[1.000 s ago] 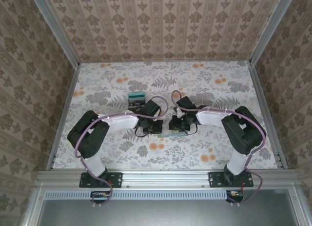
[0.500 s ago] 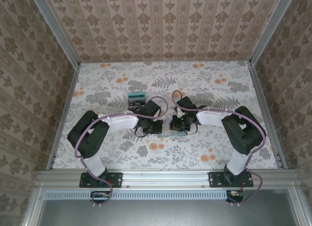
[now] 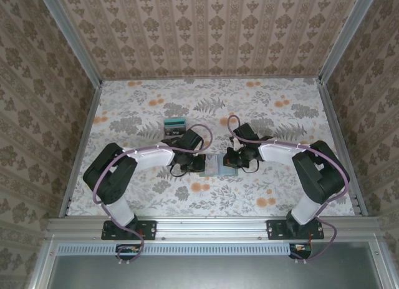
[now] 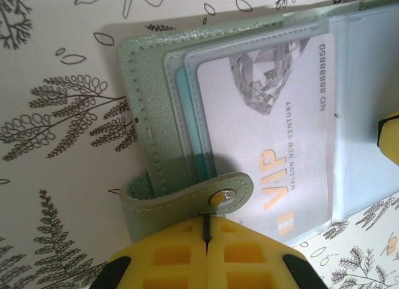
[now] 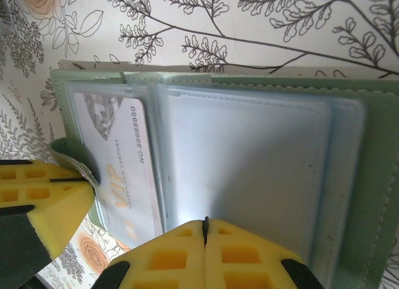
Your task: Take the credit cards out of the card holder
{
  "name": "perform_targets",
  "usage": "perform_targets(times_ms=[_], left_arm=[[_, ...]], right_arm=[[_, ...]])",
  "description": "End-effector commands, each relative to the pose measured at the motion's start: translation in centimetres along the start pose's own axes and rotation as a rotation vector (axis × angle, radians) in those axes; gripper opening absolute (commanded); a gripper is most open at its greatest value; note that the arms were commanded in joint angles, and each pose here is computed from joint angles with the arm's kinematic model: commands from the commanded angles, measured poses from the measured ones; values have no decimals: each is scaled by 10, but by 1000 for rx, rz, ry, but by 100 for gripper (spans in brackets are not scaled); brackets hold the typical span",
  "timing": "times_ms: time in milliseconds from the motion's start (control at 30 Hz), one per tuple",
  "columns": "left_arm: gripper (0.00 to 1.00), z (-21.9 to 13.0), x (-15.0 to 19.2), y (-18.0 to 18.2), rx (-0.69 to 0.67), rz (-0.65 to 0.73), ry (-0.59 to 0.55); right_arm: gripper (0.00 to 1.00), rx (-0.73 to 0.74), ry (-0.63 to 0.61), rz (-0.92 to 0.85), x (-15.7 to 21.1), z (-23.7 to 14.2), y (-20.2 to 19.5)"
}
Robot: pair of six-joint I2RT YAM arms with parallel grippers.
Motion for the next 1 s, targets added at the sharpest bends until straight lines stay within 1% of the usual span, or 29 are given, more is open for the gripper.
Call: perform_targets(times_ms=[0, 67, 100, 133, 533, 700, 967], left_arm=[[0, 1, 12, 10, -48, -16, 48], [0, 2, 11, 9, -44, -18, 46], [0, 3, 12, 9, -43, -17, 50], [0, 3, 12, 8, -41, -17, 50], [0, 3, 13, 6, -37, -13, 50], [0, 4, 13, 6, -36, -16, 52], [0, 4, 12, 5, -29, -13, 51]], right_arm=[[3, 19, -2, -3, 3, -4, -3], [11, 13, 1, -3, 2, -2, -2], [17, 6, -2, -1, 2, -2, -2], [19, 1, -4, 0, 1, -1, -2], [19, -65, -1, -36, -4, 3, 24], [19, -57, 21, -38, -2, 12, 25], [19, -30, 49, -24, 0, 22, 16]])
Point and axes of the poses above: each hand's point on the last joint's axis, 136 mm out from that joint toward the fingers, its own z axis out along the fingers, its own y axis along the line the jaws close on, x = y × z, the point moved 8 cm from there along -z, back along the fingers, and after that the axes turned 14 degrees about z, right-handed, at the moved point
